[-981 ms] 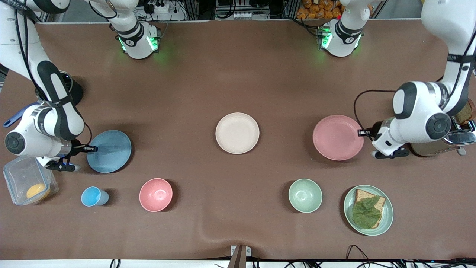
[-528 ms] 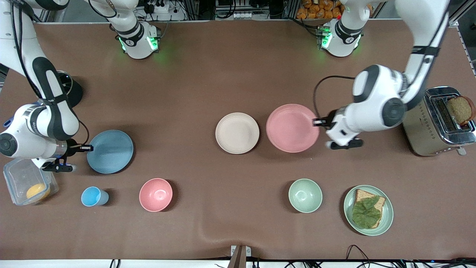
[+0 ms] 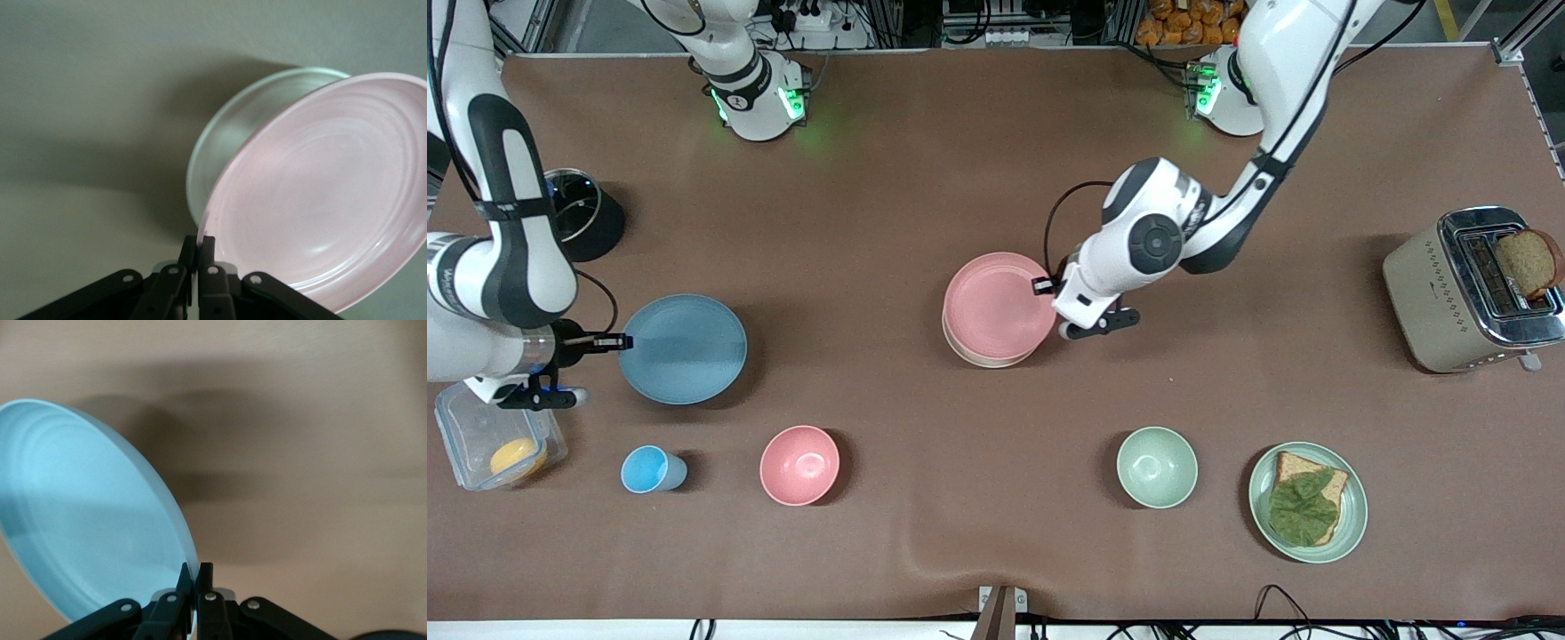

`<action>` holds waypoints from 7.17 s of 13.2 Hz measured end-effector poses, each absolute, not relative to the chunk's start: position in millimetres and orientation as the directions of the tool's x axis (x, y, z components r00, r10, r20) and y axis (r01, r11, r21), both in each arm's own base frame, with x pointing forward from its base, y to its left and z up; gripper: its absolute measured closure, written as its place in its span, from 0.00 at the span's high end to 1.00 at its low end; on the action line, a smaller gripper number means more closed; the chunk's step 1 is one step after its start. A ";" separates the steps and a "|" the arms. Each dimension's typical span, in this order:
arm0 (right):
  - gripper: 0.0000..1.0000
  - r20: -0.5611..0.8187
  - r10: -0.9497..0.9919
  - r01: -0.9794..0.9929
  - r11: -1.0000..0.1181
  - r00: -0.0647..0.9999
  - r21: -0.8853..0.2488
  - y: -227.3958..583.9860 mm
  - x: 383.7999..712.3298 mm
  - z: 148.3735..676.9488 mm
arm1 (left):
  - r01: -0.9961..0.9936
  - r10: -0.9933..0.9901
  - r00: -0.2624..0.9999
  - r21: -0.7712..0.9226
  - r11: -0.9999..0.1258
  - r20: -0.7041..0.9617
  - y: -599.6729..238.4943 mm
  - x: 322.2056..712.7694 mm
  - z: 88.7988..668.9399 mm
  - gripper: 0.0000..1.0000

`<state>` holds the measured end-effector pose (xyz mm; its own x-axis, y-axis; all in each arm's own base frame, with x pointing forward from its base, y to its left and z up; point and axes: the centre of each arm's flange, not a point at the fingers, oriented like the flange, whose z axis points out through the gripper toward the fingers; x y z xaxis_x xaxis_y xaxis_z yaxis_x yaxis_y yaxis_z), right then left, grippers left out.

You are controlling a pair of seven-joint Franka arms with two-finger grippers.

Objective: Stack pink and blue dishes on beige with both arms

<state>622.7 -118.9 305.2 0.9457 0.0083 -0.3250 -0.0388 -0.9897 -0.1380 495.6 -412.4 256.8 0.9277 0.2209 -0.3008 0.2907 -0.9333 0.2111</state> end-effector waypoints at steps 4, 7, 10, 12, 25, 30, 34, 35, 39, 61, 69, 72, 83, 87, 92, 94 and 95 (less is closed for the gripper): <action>0.05 -0.381 -0.010 -0.117 -0.958 0.925 -0.261 -84.3 623.2 324.4 | 0.312 0.240 0.918 0.204 -0.928 -0.315 -410.4 499.5 235.6 0.05; 0.05 -0.420 -0.045 -0.187 -0.934 0.906 -0.305 -46.8 625.2 319.3 | 0.318 0.246 0.916 0.201 -0.926 -0.317 -408.1 501.6 229.3 0.05; 0.05 -0.482 -0.041 -0.242 -0.901 0.875 -0.361 -2.7 617.7 298.0 | 0.319 0.245 0.914 0.199 -0.927 -0.324 -409.4 500.0 220.5 0.05; 0.05 -0.510 -0.047 -0.261 -0.898 0.859 -0.355 21.6 614.7 291.5 | 0.318 0.243 0.915 0.204 -0.926 -0.323 -413.0 497.7 214.6 0.05; 0.05 -0.435 -0.239 -0.360 -0.906 0.868 -0.221 219.2 556.6 298.9 | 0.307 0.260 0.940 0.218 -0.927 -0.220 -378.9 541.8 317.9 0.83; 0.05 -0.379 -0.293 -0.386 -0.901 0.878 -0.197 312.7 522.2 293.9 | 0.280 0.282 0.959 0.087 -0.956 0.014 -264.9 566.6 477.3 1.00; 0.05 -0.365 -0.309 -0.394 -0.900 0.878 -0.186 331.0 512.2 277.5 | 0.172 0.172 0.985 -0.041 -0.984 0.009 -169.2 552.7 566.3 1.00; 0.05 -0.365 -0.309 -0.393 -0.901 0.878 -0.183 334.7 510.2 272.1 | 0.151 0.151 0.989 -0.050 -0.987 -0.001 -150.4 551.1 585.3 1.00; 0.05 -0.354 -0.323 -0.402 -0.898 0.878 -0.176 346.6 505.5 256.1 | 0.055 0.059 0.997 -0.063 -0.997 -0.049 -118.6 547.3 613.6 1.00; 1.00 -0.195 -0.016 -0.041 -0.991 0.981 -0.126 15.4 573.4 494.5 | 0.068 0.072 0.991 -0.040 -0.997 -0.113 -70.6 530.2 634.9 1.00; 1.00 -0.056 0.109 0.107 -0.993 0.992 -0.046 -10.3 540.2 604.3 | 0.088 0.092 0.988 -0.044 -0.995 -0.123 -67.8 526.9 637.2 1.00; 1.00 -0.062 0.108 0.106 -0.994 0.992 -0.026 -12.9 539.0 607.7 | 0.088 0.093 0.988 -0.044 -0.995 -0.124 -67.6 526.8 637.1 1.00; 1.00 -0.071 0.048 0.047 -0.999 0.996 -0.015 -26.0 535.1 618.6 | 0.098 0.102 0.989 -0.040 -0.994 -0.105 -63.1 528.1 646.5 1.00; 1.00 -0.069 0.048 0.047 -0.999 0.996 -0.015 -26.2 535.0 620.3 | 0.097 0.101 0.989 -0.040 -0.995 -0.105 -63.8 528.2 646.3 1.00; 1.00 -0.071 0.048 0.047 -0.999 0.996 -0.015 -26.1 534.8 620.3 | 0.097 0.101 0.989 -0.040 -0.995 -0.105 -63.8 528.5 646.1 1.00; 1.00 -0.071 0.048 0.047 -0.999 0.996 -0.015 -26.2 534.7 620.4 | 0.097 0.101 0.989 -0.040 -0.994 -0.105 -63.5 528.5 646.4 1.00; 1.00 -0.071 0.048 0.047 -0.999 0.996 -0.015 -26.1 534.7 620.4 | 0.098 0.101 0.989 -0.040 -0.994 -0.104 -63.3 528.5 646.6 1.00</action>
